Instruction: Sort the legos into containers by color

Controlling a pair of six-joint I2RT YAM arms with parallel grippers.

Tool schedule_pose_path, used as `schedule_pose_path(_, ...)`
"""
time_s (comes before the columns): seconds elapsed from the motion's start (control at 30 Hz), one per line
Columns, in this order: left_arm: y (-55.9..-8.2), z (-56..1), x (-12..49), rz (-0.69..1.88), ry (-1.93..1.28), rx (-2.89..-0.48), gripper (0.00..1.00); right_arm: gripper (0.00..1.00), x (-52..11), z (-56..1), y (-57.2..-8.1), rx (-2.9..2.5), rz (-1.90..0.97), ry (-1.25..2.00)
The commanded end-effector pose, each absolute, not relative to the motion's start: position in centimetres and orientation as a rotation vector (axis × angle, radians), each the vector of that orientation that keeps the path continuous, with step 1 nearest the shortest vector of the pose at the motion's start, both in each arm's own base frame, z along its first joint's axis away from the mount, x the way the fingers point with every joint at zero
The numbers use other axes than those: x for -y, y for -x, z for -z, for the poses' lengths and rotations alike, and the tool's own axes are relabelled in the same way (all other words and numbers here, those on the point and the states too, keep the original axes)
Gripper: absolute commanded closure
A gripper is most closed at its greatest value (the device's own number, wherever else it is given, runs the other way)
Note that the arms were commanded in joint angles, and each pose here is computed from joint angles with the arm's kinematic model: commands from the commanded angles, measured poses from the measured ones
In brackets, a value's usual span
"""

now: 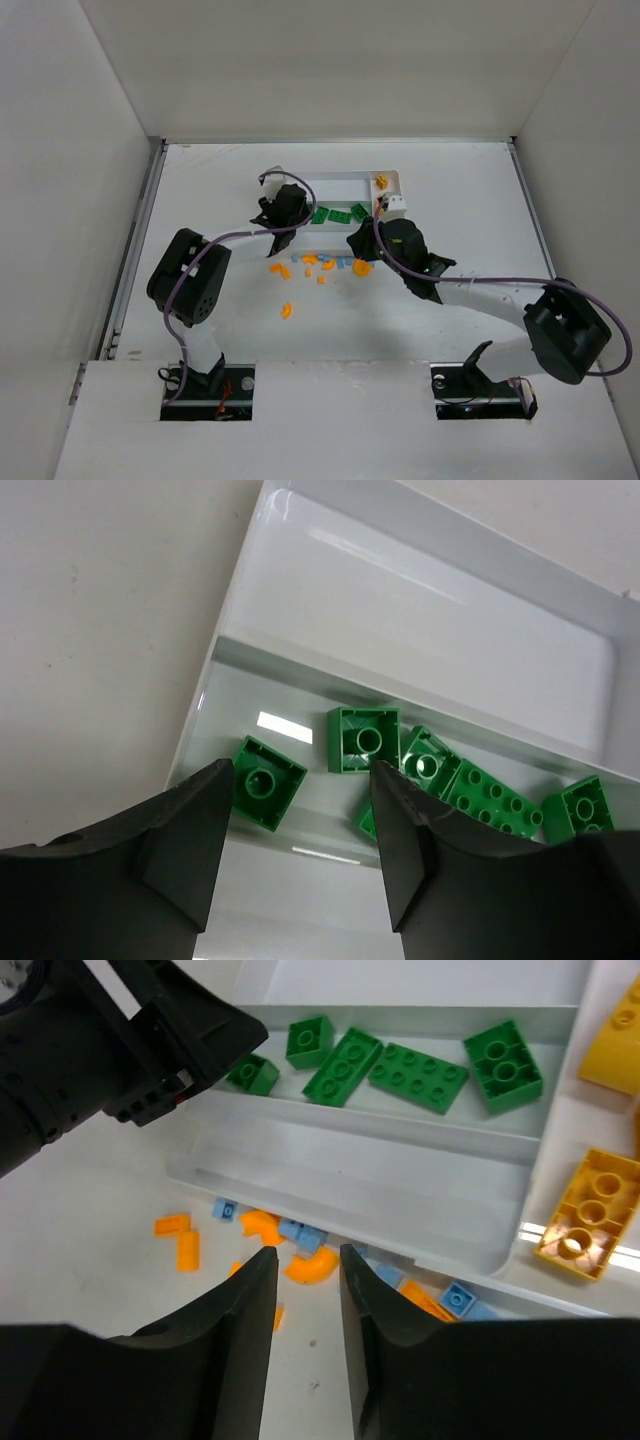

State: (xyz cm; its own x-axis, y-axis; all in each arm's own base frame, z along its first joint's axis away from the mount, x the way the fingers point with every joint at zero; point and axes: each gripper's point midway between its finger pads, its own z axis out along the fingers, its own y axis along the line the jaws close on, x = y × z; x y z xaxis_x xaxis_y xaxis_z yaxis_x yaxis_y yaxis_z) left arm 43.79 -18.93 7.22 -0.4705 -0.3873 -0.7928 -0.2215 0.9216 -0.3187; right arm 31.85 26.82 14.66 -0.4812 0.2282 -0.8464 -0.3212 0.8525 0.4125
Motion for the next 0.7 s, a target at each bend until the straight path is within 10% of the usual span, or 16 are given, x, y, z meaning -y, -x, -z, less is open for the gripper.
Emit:
schedule_pose_path(0.0,-42.3,-11.0,17.9,0.227,0.445,-2.001,0.49,0.67,-30.1,-16.7,-31.5,-1.922,-0.715,0.177)
schedule_pose_path(0.67,-26.4,-6.3,11.9,0.262,0.479,-2.100,0.67,0.47,-38.6,-6.8,-28.5,-2.221,-0.670,0.474)
